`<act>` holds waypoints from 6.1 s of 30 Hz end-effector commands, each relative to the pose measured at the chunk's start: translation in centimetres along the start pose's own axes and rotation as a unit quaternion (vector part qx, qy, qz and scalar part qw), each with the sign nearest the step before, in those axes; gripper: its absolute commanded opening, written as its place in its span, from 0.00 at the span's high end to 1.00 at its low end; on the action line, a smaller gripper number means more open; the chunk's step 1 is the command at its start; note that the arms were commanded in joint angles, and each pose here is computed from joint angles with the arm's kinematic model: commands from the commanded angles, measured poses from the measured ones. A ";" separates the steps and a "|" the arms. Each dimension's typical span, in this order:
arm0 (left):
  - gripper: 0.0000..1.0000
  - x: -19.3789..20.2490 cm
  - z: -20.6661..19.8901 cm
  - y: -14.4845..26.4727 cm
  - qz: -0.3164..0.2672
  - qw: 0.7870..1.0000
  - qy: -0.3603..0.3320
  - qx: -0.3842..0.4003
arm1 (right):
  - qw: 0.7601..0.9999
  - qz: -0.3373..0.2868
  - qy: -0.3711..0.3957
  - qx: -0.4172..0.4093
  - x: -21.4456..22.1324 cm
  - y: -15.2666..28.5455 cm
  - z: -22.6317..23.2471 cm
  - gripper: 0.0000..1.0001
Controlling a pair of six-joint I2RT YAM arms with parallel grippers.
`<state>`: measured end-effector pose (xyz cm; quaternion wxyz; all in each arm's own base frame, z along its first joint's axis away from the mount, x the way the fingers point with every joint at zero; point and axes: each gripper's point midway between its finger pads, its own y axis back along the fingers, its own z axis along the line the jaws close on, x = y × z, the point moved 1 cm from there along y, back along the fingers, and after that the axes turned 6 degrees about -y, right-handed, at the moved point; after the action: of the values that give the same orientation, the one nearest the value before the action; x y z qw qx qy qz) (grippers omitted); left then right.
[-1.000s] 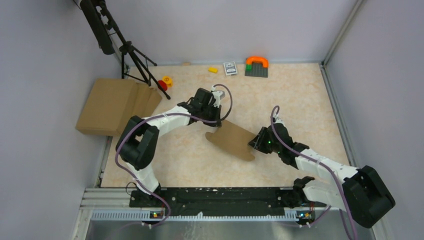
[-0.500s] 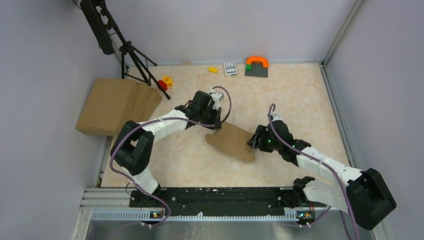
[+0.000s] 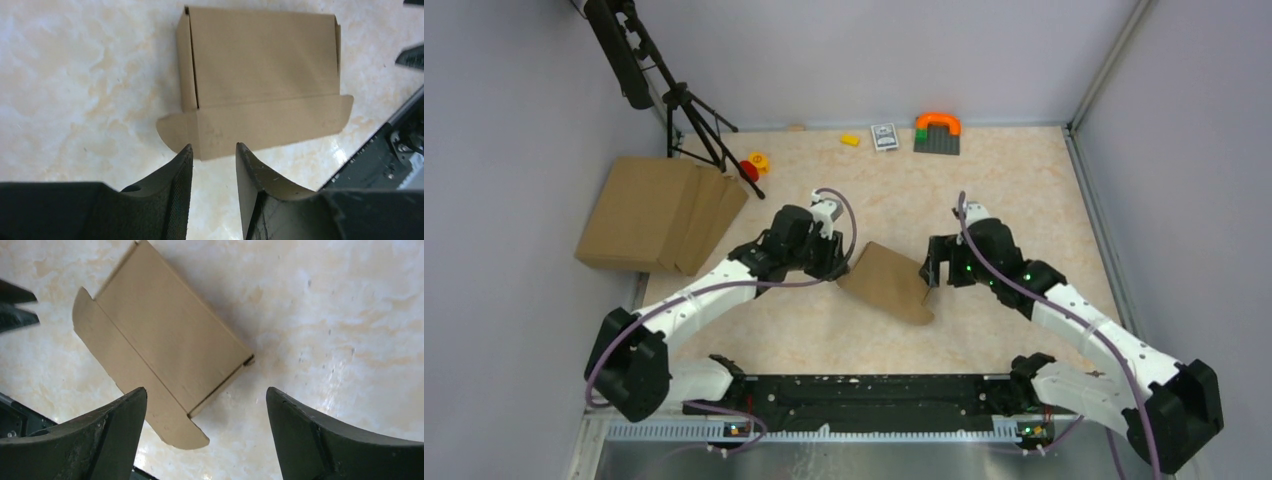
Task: Fold the paper box
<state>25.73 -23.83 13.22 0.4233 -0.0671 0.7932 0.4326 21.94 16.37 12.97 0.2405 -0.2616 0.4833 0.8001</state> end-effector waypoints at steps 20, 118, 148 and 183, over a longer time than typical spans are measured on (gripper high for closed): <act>0.54 4.6 -5.5 -0.5 -0.057 0.964 0.190 0.179 | 0.986 0.093 0.064 -0.124 -1.9 -10.2 3.9 0.10; 0.77 0.6 -7.7 -4.3 -0.145 0.971 0.036 0.189 | 0.952 0.158 -0.085 -0.248 -0.3 -12.0 1.7 0.50; 0.64 0.1 -7.4 -3.0 -0.084 0.985 0.027 0.151 | 0.969 0.142 -0.040 -0.197 0.0 -9.4 3.0 0.51; 0.41 4.7 -4.3 -2.4 0.036 0.991 0.085 0.097 | 0.978 0.130 0.031 -0.161 0.4 -9.2 7.3 0.51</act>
<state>21.08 -27.51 10.06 0.3546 -0.0298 0.8611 0.3631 25.23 25.43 7.20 0.0575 -0.2299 0.4171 0.8774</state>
